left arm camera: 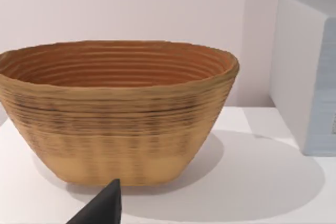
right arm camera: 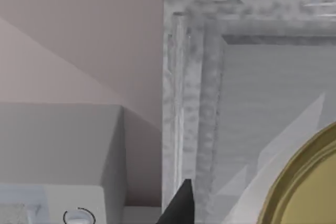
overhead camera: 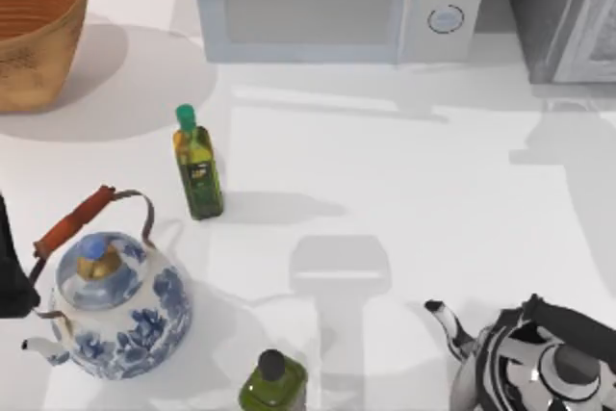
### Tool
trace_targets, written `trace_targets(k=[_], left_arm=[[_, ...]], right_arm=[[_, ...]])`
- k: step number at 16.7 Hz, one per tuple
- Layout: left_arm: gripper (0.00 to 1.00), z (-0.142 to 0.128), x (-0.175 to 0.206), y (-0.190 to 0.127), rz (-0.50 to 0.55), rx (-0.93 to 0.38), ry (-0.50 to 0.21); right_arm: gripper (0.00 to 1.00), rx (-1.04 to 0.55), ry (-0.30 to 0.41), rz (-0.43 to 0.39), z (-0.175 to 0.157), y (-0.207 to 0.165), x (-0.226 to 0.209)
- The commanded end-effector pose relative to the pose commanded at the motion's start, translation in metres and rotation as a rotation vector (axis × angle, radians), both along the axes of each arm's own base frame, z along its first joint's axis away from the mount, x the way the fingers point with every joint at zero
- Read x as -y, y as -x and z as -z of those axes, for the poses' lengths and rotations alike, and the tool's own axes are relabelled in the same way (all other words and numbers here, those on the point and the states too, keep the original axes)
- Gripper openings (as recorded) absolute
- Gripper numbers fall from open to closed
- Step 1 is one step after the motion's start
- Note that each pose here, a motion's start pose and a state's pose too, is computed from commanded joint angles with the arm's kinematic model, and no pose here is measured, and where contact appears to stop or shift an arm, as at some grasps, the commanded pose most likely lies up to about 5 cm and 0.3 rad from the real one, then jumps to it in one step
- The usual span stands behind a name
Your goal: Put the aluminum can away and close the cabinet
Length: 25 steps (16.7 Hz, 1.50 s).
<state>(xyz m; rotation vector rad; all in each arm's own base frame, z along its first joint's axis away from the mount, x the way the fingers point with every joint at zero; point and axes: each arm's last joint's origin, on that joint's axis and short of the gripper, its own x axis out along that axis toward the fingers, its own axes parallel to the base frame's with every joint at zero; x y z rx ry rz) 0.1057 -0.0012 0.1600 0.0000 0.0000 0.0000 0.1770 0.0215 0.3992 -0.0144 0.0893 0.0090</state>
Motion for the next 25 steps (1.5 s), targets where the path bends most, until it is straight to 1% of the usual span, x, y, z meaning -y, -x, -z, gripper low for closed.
trace_targets(k=[2, 5, 9, 12, 18, 21, 25], left_arm=[[1.00, 0.000, 0.000, 0.000, 0.000, 0.000, 0.000], [1.00, 0.000, 0.000, 0.000, 0.000, 0.000, 0.000], [1.00, 0.000, 0.000, 0.000, 0.000, 0.000, 0.000], [1.00, 0.000, 0.000, 0.000, 0.000, 0.000, 0.000], [1.00, 0.000, 0.000, 0.000, 0.000, 0.000, 0.000], [1.00, 0.000, 0.000, 0.000, 0.000, 0.000, 0.000], [1.00, 0.000, 0.000, 0.000, 0.000, 0.000, 0.000]], right_arm=[[0.00, -0.012, 0.006, 0.008, -0.028, -0.025, -0.006], [0.00, 0.014, 0.005, 0.013, -0.068, -0.053, -0.015], [0.00, 0.065, -0.010, 0.010, -0.102, -0.074, -0.024], [0.00, 0.084, -0.017, 0.008, -0.111, -0.079, -0.026], [0.00, 0.080, -0.016, 0.014, -0.111, -0.082, -0.025], [0.00, 0.051, -0.001, 0.034, -0.114, -0.105, -0.024], [0.00, 0.038, 0.006, 0.049, -0.126, -0.152, -0.024]])
